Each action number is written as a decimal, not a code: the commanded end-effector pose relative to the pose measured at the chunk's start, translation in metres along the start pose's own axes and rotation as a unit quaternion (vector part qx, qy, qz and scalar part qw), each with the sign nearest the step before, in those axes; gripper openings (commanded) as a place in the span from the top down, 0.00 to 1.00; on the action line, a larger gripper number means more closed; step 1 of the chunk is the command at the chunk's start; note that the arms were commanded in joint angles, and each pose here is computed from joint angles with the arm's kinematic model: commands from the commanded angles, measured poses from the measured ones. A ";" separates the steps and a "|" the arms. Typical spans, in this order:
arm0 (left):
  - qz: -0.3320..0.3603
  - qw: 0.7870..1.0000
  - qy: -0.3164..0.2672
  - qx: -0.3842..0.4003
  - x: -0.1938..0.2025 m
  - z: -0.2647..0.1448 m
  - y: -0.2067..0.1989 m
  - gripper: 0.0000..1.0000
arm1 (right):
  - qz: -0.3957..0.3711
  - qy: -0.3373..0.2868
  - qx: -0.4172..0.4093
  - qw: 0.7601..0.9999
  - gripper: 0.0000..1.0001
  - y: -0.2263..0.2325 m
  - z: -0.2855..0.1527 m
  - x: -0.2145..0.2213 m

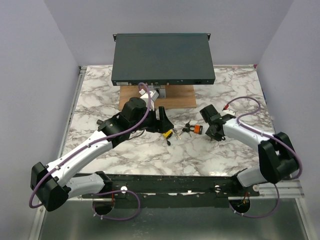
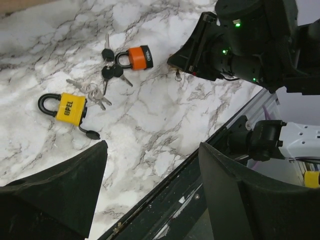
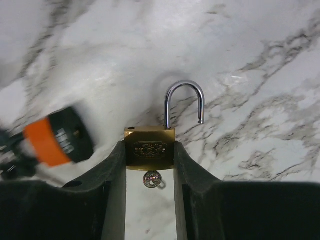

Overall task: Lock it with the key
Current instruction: Pick up the lock from the center of the board.

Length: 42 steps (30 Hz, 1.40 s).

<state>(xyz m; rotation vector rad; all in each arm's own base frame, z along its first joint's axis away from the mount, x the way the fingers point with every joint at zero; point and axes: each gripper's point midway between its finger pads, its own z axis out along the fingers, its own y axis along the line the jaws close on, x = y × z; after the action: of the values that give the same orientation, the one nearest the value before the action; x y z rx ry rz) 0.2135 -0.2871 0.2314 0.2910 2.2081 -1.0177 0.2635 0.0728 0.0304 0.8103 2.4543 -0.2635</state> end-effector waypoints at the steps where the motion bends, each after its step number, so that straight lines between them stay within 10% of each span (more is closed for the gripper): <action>1: 0.054 0.997 -0.024 0.043 -0.027 -0.022 -0.028 0.28 | -0.053 0.007 -0.133 0.990 0.99 0.038 -0.059 -0.027; 8: 0.147 0.983 -0.069 0.083 -0.058 -0.056 -0.059 0.28 | -0.123 0.063 -0.386 0.912 0.99 0.095 -0.164 -0.026; 28: 0.372 0.853 -0.114 0.347 -0.084 -0.178 -0.135 0.28 | -0.165 0.217 -0.795 0.542 0.99 0.086 -0.449 -0.033; 42: 0.372 0.819 -0.082 0.430 -0.102 -0.178 -0.155 0.32 | -0.170 0.239 -0.832 0.471 0.99 0.075 -0.494 -0.034</action>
<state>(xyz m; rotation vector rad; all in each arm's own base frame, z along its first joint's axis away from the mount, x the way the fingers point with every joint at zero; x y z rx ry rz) 0.1438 -0.2511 0.4606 1.2047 1.2337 -1.3294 0.1330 0.2838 0.4443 -0.5217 1.8642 2.0780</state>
